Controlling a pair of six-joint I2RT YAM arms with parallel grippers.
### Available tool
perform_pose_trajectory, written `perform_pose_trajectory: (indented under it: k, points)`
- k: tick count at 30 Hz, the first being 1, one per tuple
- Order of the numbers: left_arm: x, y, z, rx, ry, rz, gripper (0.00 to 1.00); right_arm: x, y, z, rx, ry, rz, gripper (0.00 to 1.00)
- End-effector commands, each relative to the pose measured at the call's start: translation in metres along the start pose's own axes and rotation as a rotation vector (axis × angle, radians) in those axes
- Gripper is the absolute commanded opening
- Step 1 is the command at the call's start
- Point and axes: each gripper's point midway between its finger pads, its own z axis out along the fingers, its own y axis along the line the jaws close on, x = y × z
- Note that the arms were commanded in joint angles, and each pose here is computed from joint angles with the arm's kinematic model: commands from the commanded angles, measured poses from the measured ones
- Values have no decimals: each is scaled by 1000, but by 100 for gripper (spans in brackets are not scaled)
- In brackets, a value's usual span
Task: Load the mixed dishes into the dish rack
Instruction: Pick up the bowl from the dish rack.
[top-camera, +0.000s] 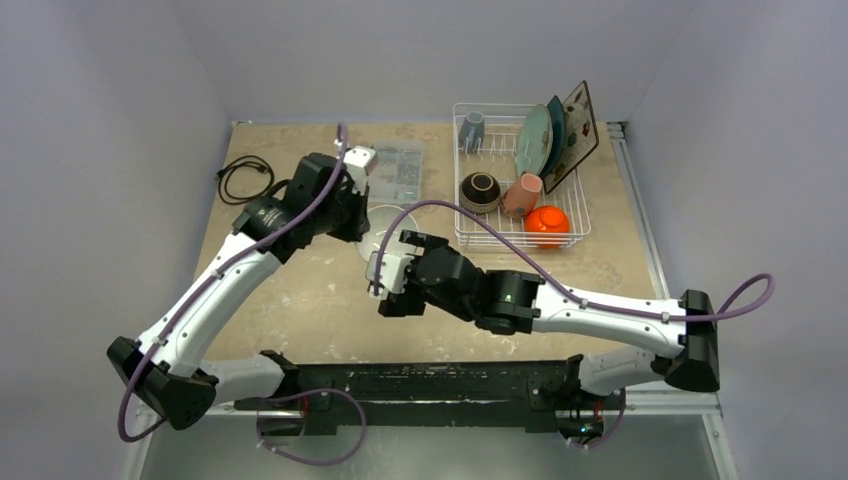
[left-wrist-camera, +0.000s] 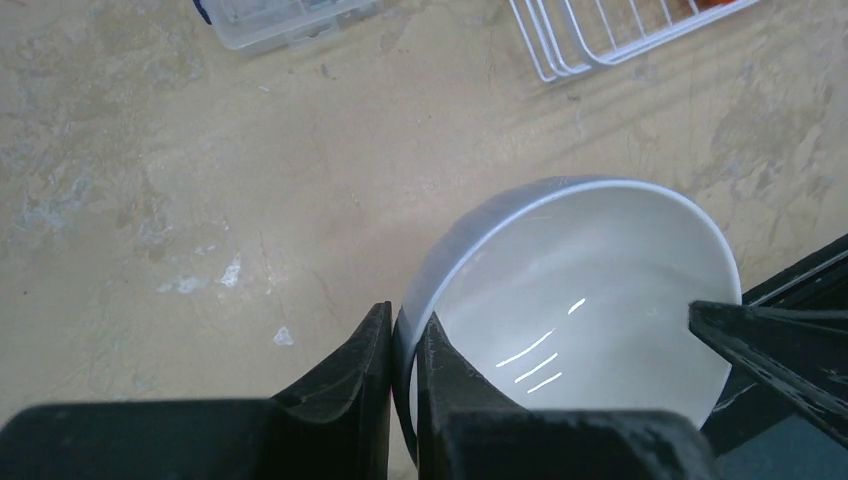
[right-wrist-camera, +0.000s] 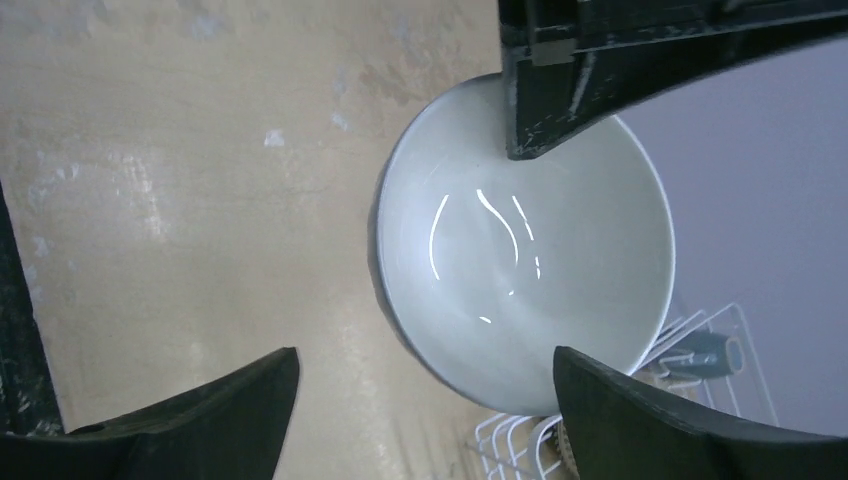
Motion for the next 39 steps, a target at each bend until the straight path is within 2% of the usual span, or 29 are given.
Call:
perform_pose_trajectory:
  k: [1, 4, 7, 12, 14, 18, 27, 29, 33, 36, 39]
  points:
    - [-51, -2, -23, 142, -231, -216, 0, -16, -28, -22, 137, -146, 184, 99]
    - [-59, -6, -28, 251, -254, -291, 0, -9, -33, -31, 115, -196, 307, 99]
    - [-69, -18, -37, 422, -266, -369, 0, 3, -57, -42, 92, -264, 510, 99]
    - [-87, -38, -59, 734, -304, -501, 0, 0, -85, -82, 35, -511, 834, 99]
    - [-100, -50, -76, 857, -357, -484, 0, -3, -92, -90, -31, -579, 923, 99]
    - [-106, -64, -98, 1002, -351, -519, 0, -19, -101, -105, -212, -711, 1018, 99]
    - [-107, -69, -102, 1076, -341, -613, 0, -85, -115, -135, -607, -1072, 1094, 99]
    - [-106, -68, -98, 1084, -327, -641, 0, -96, -113, -131, -623, -1081, 1080, 99]
    - [-104, -68, -92, 1087, -313, -676, 0, -124, -111, -126, -561, -1079, 1023, 99]
    - [-105, -61, -87, 1017, -361, -691, 0, -117, -130, -108, -326, -1006, 1161, 99]
    - [-103, -53, -79, 917, -402, -690, 0, -115, -132, -99, -180, -954, 1205, 99]
